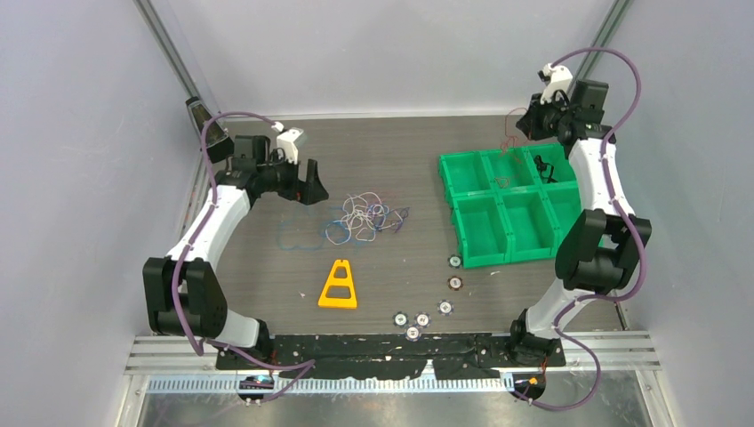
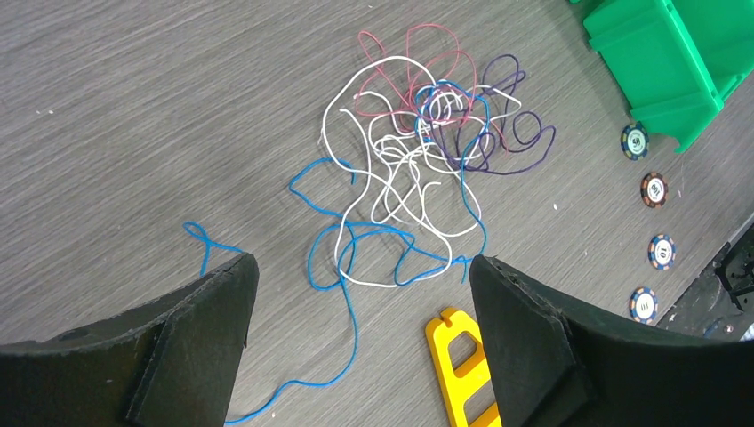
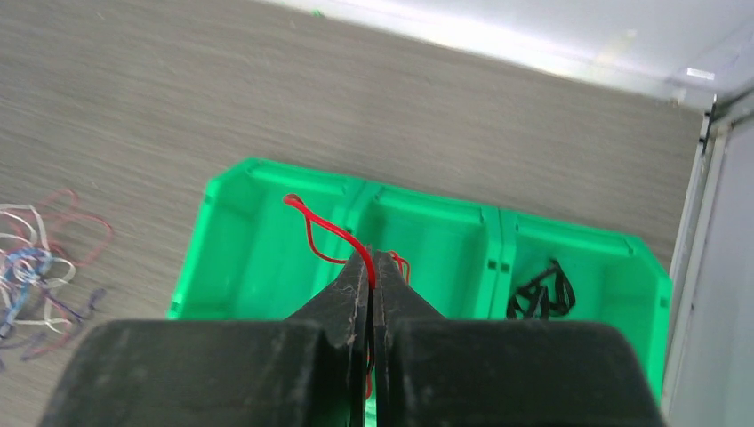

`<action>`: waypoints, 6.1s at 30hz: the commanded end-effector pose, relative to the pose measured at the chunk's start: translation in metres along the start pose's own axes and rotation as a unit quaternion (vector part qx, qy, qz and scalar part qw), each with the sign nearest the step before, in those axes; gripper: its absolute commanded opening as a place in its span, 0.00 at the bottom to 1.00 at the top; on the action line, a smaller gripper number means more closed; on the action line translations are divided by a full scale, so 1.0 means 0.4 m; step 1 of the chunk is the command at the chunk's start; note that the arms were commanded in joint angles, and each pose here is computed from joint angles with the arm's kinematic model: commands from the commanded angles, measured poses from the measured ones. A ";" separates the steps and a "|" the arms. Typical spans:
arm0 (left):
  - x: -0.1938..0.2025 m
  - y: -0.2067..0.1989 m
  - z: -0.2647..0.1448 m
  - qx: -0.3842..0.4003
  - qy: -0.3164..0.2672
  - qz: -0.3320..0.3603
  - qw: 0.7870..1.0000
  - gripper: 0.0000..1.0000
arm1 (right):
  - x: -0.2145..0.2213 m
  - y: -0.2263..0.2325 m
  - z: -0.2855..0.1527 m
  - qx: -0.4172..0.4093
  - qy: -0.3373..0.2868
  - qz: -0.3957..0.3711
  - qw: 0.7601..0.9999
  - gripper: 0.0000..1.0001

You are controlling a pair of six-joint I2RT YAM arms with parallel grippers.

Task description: Untangle the cables

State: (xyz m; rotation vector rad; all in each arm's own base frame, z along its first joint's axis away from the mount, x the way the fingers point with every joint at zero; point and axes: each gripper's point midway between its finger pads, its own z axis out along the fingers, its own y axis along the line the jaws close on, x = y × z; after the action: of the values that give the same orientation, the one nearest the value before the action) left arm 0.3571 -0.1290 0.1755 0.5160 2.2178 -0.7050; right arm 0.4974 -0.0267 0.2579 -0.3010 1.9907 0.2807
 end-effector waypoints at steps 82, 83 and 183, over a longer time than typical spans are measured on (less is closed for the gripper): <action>-0.108 -0.238 -0.132 0.113 -0.201 0.198 0.953 1.00 | -0.024 1.026 -0.140 -0.467 0.073 -0.107 0.875 0.06; -0.122 -0.252 -0.132 0.113 -0.213 0.216 0.946 1.00 | -0.057 1.037 -0.161 -0.475 0.059 -0.099 0.872 0.05; 0.063 -0.086 -0.002 0.025 -0.002 -0.055 0.998 0.97 | 0.075 0.442 -0.098 -0.195 0.168 -0.076 0.963 0.83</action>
State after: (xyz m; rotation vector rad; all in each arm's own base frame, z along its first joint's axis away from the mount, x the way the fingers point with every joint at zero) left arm 0.3259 -0.1593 0.1675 0.5352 2.2020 -0.7563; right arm 0.3982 0.0187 0.2441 -0.6431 2.3323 0.3059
